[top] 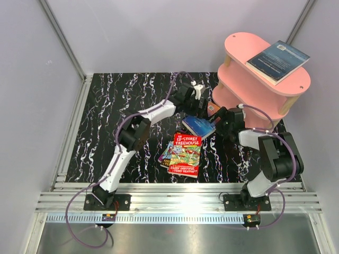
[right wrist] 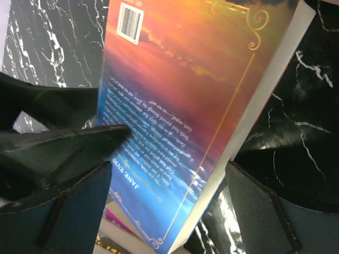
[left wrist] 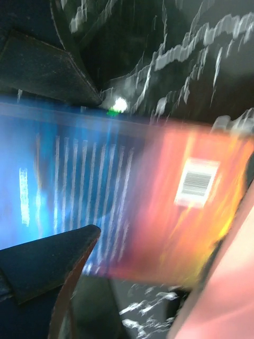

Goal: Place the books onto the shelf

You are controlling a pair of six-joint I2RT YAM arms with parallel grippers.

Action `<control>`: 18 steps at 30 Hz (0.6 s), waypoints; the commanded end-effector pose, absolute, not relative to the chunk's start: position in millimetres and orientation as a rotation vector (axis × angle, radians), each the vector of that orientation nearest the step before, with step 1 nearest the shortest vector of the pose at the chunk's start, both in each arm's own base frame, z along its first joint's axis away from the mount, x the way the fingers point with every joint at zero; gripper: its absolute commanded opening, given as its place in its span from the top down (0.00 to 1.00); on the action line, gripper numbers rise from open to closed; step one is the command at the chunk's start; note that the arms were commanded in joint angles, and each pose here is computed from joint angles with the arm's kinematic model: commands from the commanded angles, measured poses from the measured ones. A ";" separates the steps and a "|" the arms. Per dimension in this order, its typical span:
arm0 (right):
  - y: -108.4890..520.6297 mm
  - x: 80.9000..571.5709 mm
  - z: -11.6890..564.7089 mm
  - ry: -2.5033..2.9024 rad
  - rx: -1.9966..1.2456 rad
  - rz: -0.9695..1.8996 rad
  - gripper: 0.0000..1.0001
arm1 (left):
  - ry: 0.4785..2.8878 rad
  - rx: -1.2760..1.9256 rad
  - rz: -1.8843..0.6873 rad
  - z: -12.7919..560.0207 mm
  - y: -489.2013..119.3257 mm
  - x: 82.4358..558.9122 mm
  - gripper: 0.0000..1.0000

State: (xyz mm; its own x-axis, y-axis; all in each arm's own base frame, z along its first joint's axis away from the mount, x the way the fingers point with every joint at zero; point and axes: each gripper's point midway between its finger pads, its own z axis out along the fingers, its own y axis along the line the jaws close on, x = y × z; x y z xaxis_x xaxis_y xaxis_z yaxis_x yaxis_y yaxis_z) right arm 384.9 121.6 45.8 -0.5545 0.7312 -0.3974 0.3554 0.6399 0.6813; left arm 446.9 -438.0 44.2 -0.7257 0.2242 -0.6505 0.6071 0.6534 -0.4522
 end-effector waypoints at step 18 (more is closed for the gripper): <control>164.1 367.0 39.3 2.185 0.876 0.929 0.33 | 2.317 0.604 -1.438 55.0 -467.3 316.7 0.01</control>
